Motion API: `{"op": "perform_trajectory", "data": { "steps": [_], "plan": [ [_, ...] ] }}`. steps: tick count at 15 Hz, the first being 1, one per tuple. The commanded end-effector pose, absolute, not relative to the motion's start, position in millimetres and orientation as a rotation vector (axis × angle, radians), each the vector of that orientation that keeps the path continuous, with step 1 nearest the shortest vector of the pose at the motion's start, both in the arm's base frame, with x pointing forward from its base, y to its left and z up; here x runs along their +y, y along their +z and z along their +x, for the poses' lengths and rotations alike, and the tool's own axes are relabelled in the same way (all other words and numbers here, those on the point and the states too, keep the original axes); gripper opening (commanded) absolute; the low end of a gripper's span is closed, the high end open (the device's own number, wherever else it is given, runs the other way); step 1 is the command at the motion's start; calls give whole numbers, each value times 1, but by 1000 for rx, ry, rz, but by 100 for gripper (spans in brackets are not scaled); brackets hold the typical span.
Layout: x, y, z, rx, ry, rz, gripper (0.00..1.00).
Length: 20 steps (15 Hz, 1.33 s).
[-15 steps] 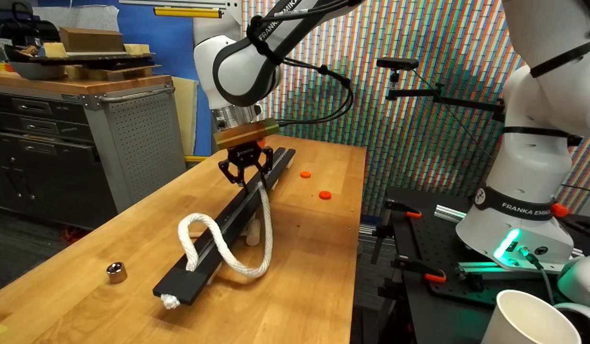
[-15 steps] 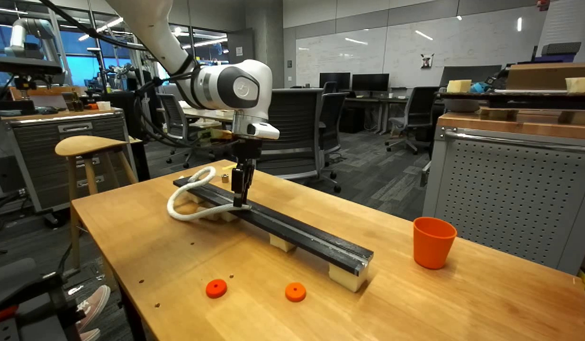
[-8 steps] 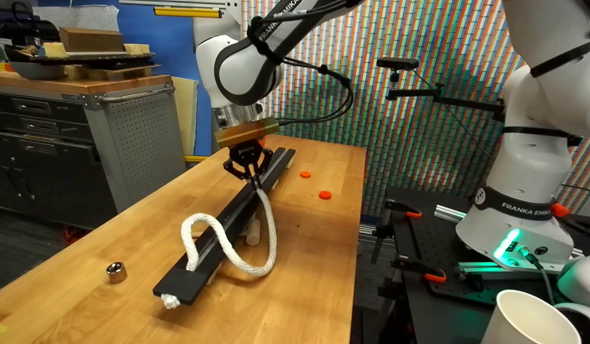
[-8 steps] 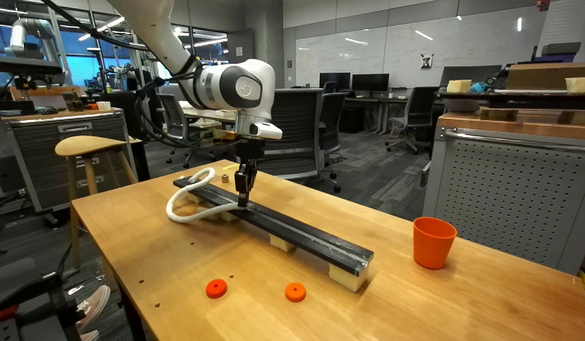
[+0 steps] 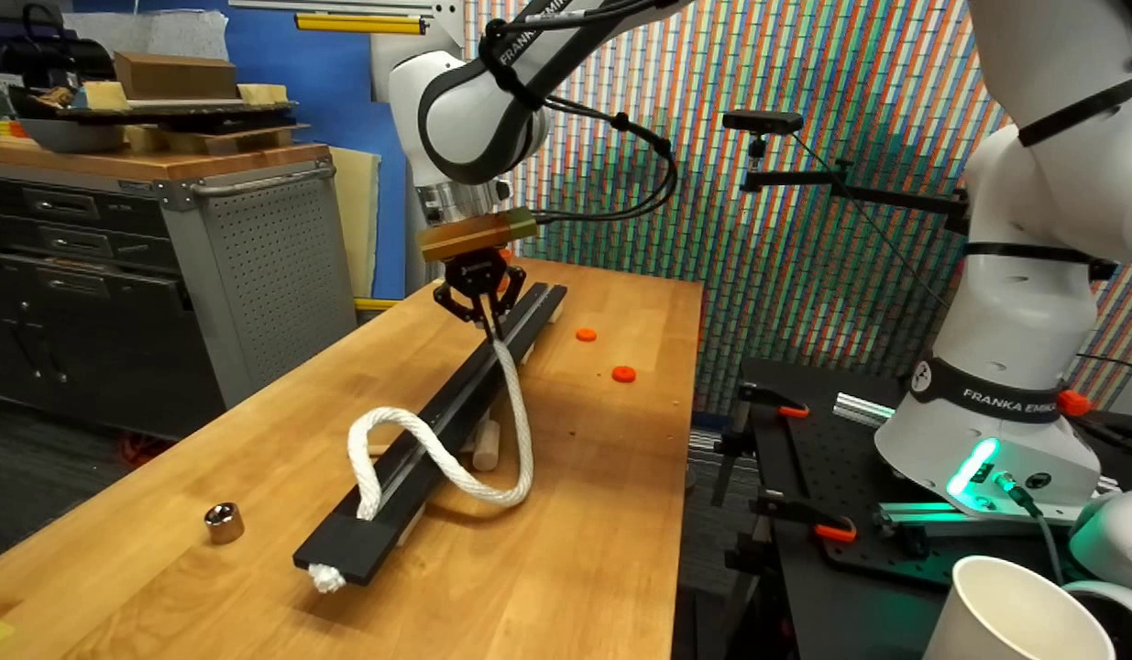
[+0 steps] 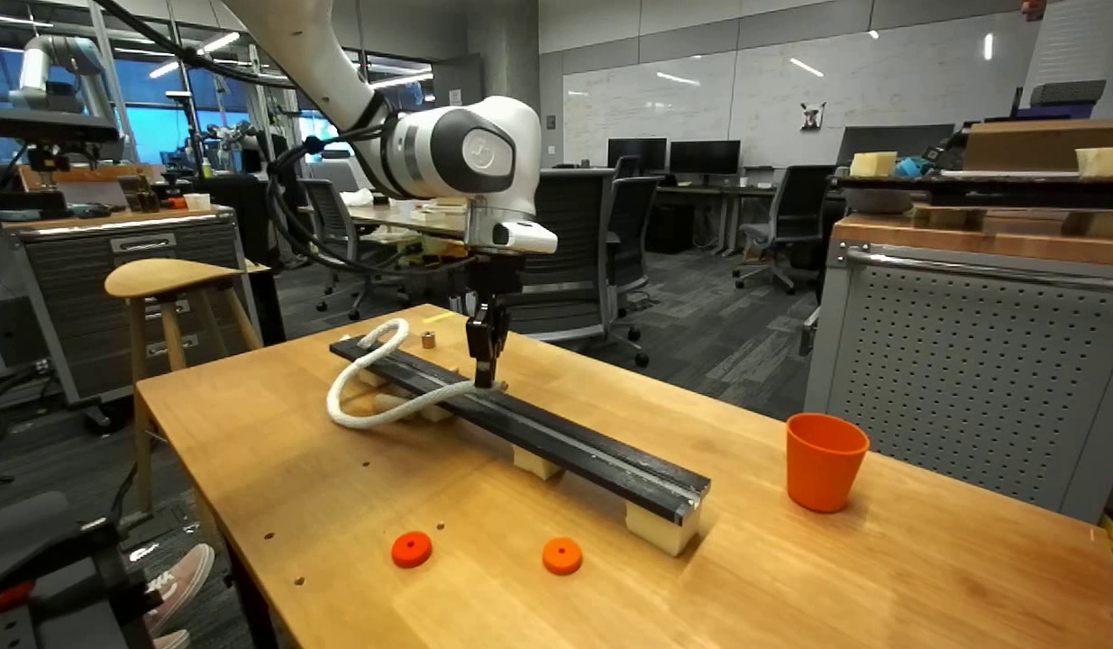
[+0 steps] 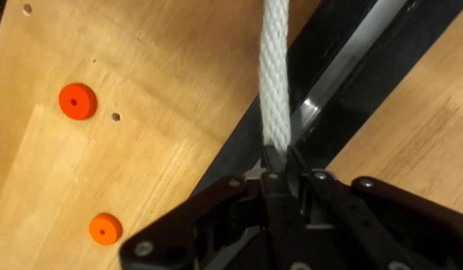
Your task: Pick up the rope and arrange it on the board
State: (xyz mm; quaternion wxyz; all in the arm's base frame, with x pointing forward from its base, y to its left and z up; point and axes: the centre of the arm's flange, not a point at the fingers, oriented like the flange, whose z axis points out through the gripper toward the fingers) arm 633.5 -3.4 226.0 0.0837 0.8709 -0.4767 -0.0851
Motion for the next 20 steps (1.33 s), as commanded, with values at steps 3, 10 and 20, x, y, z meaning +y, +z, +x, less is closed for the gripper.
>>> {"op": "perform_trajectory", "data": {
  "steps": [3,10,20],
  "plan": [
    [-82,275,643,-1563,-162,2517,2],
    [-180,294,625,-1680,-102,2364,2],
    [-246,303,625,-1803,-81,2230,2]
  ]
}}
